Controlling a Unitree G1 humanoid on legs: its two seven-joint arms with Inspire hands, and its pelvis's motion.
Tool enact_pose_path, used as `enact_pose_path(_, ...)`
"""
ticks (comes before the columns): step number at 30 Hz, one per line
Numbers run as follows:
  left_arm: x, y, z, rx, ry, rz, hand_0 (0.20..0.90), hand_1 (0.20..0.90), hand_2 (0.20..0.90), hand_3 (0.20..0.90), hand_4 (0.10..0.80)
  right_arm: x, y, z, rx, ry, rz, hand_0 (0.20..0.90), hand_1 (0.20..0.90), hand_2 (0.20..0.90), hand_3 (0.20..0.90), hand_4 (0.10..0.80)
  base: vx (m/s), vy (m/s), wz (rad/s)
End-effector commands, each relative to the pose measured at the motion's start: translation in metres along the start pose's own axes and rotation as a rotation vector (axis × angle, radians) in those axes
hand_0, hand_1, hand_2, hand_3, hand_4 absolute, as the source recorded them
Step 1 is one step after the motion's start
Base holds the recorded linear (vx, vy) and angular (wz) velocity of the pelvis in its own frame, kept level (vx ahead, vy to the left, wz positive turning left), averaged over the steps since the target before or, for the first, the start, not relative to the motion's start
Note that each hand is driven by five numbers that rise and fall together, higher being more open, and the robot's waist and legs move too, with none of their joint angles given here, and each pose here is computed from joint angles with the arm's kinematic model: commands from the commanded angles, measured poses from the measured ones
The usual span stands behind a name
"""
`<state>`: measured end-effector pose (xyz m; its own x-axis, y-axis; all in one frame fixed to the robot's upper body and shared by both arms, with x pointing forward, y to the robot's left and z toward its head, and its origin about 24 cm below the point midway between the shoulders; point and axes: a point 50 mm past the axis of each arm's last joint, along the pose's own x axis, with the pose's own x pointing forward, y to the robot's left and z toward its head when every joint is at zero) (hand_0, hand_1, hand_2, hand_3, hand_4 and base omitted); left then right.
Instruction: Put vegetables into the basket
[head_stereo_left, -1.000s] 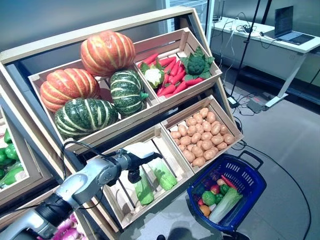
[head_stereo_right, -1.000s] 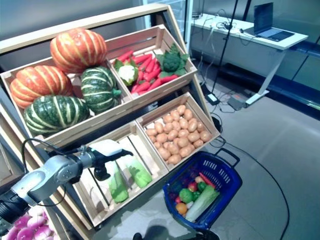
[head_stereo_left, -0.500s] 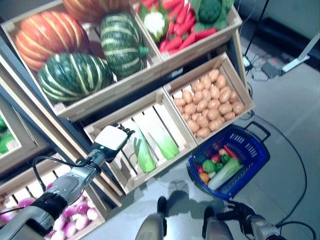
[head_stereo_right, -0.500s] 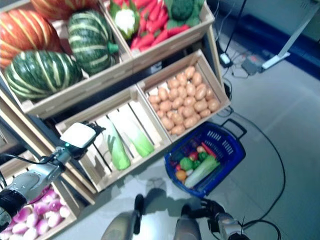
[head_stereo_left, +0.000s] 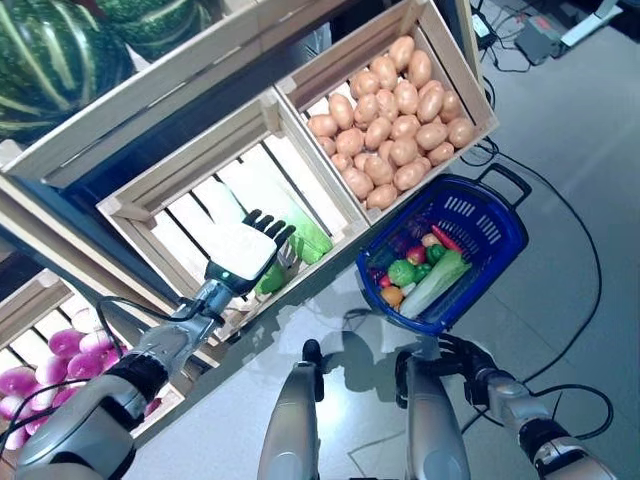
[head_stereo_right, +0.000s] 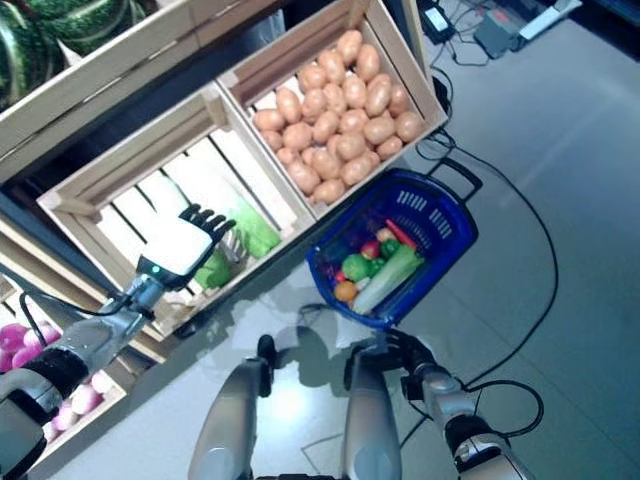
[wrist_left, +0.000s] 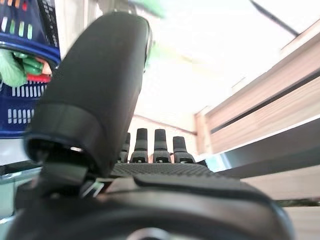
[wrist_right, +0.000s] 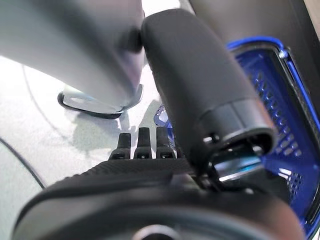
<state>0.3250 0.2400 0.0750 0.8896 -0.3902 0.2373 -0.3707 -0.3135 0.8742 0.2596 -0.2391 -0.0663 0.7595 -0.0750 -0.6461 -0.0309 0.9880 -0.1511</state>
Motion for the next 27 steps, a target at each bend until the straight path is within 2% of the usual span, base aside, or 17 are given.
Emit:
enact_pose_path(1,0.018,0.033,-0.026,0.075,0.072,0.257,0.9,0.9,0.9,0.9,0.8,-0.004,-0.017,0.01,-0.01,-0.038,-0.06,0.9,0.9,0.9,0.9,0.8,-0.014,0.052,-0.06)
enact_pose_path(7,0.022,0.037,-0.036,0.13,0.093,0.241,0.9,0.9,0.9,0.9,0.8,-0.004,-0.02,0.026,0.006,-0.077,-0.07,0.9,0.9,0.9,0.9,0.8,-0.02,0.029,-0.01)
enact_pose_path(10,0.023,0.033,-0.041,0.138,0.12,0.17,0.9,0.9,0.9,0.9,0.8,-0.005,-0.022,0.03,0.015,-0.088,-0.074,0.9,0.9,0.9,0.9,0.8,-0.003,0.012,-0.01)
enact_pose_path(19,0.005,0.014,-0.046,0.147,0.19,-0.026,0.9,0.9,0.9,0.9,0.8,-0.006,-0.031,0.047,0.029,-0.134,-0.09,0.9,0.9,0.9,0.9,0.8,-0.024,0.016,0.0)
enact_pose_path(25,-0.004,0.015,-0.048,0.153,0.206,-0.05,0.9,0.9,0.9,0.9,0.8,-0.01,-0.035,0.052,0.047,-0.169,-0.092,0.9,0.9,0.9,0.9,0.8,-0.003,-0.001,0.01)
enact_pose_path(27,-0.002,0.019,-0.047,0.133,0.16,-0.022,0.9,0.9,0.9,0.9,0.8,-0.01,-0.036,0.053,0.059,-0.178,-0.095,0.9,0.9,0.9,0.9,0.8,-0.013,-0.017,0.04)
